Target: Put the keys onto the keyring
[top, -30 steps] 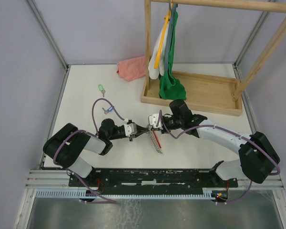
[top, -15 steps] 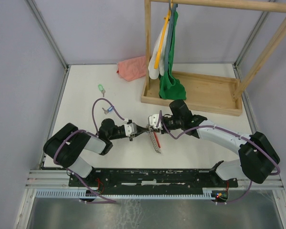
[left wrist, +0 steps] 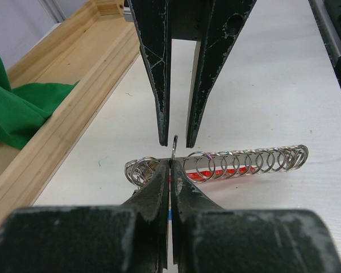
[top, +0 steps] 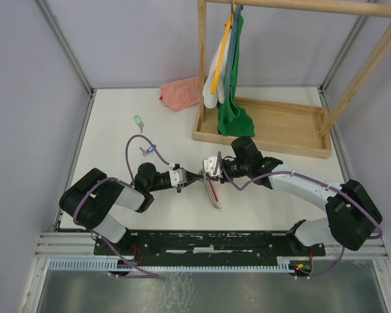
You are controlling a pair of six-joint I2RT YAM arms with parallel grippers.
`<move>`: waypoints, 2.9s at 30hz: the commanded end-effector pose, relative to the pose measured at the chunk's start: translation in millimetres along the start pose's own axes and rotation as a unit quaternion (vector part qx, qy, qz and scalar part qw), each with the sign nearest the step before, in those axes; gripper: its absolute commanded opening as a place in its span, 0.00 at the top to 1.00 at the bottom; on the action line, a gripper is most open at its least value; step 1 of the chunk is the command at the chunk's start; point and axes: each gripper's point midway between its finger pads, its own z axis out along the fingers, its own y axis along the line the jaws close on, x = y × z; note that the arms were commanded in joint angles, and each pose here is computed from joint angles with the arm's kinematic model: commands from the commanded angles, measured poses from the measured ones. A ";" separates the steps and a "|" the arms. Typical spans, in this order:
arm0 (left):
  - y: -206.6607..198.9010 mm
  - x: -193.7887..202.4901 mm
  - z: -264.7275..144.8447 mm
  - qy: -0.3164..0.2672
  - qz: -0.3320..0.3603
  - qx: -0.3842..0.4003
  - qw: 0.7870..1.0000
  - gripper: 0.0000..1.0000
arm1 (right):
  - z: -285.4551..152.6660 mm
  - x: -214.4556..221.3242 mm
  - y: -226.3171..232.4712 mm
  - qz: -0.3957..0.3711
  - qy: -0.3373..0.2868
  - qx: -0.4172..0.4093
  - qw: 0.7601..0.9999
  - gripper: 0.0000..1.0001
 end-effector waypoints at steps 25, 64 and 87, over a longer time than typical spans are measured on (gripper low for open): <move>9.9 -18.2 1.1 -0.011 0.001 -0.017 1.000 0.85 | 6.1 -5.2 -11.1 -0.012 -0.019 0.008 1.000 0.99; 199.0 116.6 -202.5 0.344 -0.370 -0.631 0.589 0.45 | 10.0 3.1 -15.2 0.001 -0.077 0.044 0.996 0.99; 152.8 156.7 -176.7 0.384 -0.451 -0.543 0.595 0.77 | 7.8 0.5 -12.3 -0.005 -0.081 0.041 0.996 0.99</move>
